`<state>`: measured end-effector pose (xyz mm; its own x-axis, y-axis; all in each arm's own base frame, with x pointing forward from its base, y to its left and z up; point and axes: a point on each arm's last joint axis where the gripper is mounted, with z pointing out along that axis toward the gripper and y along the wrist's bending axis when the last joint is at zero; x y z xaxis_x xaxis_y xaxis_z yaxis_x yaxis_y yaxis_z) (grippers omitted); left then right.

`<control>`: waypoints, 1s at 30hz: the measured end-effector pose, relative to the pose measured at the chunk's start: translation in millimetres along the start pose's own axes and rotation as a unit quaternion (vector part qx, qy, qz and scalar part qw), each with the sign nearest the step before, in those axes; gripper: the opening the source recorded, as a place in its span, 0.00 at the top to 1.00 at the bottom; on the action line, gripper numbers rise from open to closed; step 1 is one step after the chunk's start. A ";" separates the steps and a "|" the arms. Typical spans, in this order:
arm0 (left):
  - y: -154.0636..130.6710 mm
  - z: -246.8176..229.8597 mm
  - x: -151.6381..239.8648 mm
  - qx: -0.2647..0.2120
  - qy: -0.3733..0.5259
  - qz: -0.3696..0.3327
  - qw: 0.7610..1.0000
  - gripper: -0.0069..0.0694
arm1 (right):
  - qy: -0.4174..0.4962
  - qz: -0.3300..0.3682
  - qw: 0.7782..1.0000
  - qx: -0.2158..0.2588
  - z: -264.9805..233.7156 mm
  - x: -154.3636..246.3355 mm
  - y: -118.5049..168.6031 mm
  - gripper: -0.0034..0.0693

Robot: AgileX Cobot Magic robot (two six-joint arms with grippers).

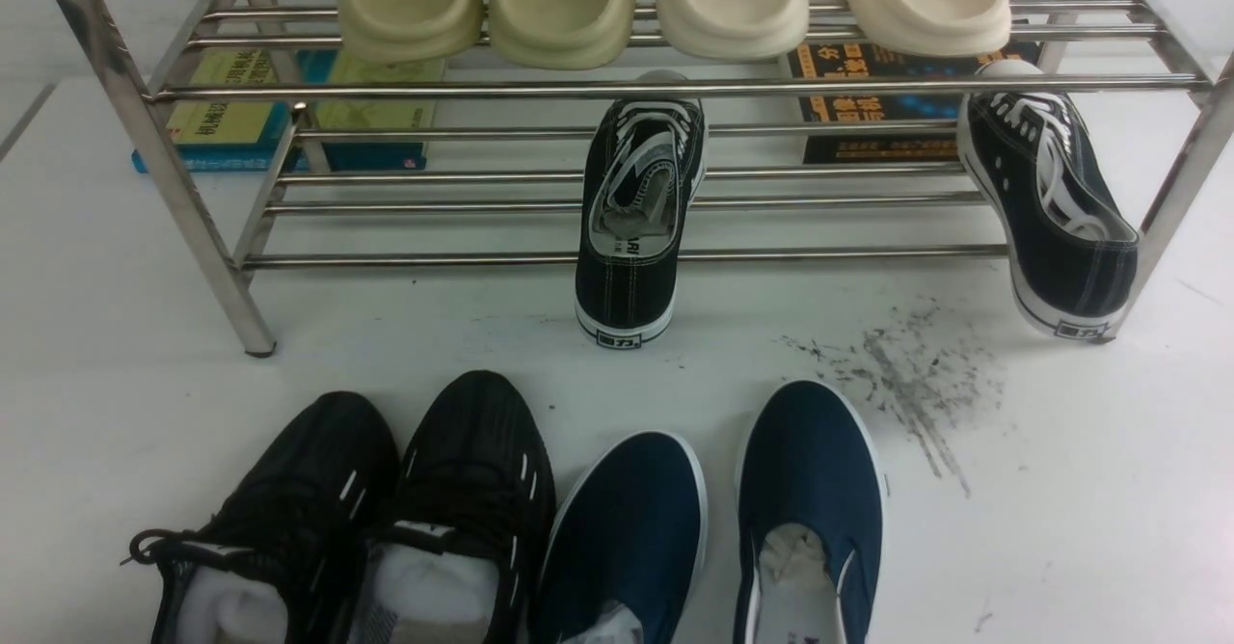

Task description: Take the shoes off the shelf with your hand on the white table.

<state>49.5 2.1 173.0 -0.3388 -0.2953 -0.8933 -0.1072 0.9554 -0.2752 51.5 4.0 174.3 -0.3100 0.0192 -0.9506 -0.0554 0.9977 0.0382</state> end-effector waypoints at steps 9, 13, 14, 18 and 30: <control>0.0 0.0 0.0 0.000 0.000 0.000 1.000 0.82 | 0.000 0.000 1.000 0.000 0.0 0.0 0.0 0.63; 0.0 0.0 0.0 0.000 0.000 0.000 1.000 0.82 | 0.000 0.000 1.000 0.000 0.0 0.0 0.0 0.63; 0.0 0.0 0.0 0.000 0.000 0.000 1.000 0.82 | 0.000 0.000 1.000 0.000 0.0 0.0 0.0 0.63; 0.0 0.0 0.0 0.000 0.000 0.000 1.000 0.82 | 0.000 0.000 1.000 0.000 0.0 0.0 0.0 0.63; 0.0 0.0 0.0 0.000 0.000 0.000 1.000 0.80 | 0.000 0.000 1.000 0.000 0.0 0.0 0.0 0.63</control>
<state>49.5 2.1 173.0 -0.3387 -0.2950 -0.8935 -0.1075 0.9555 -0.2747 51.5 4.0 174.3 -0.3100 0.0190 -0.9506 -0.0554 0.9977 0.0380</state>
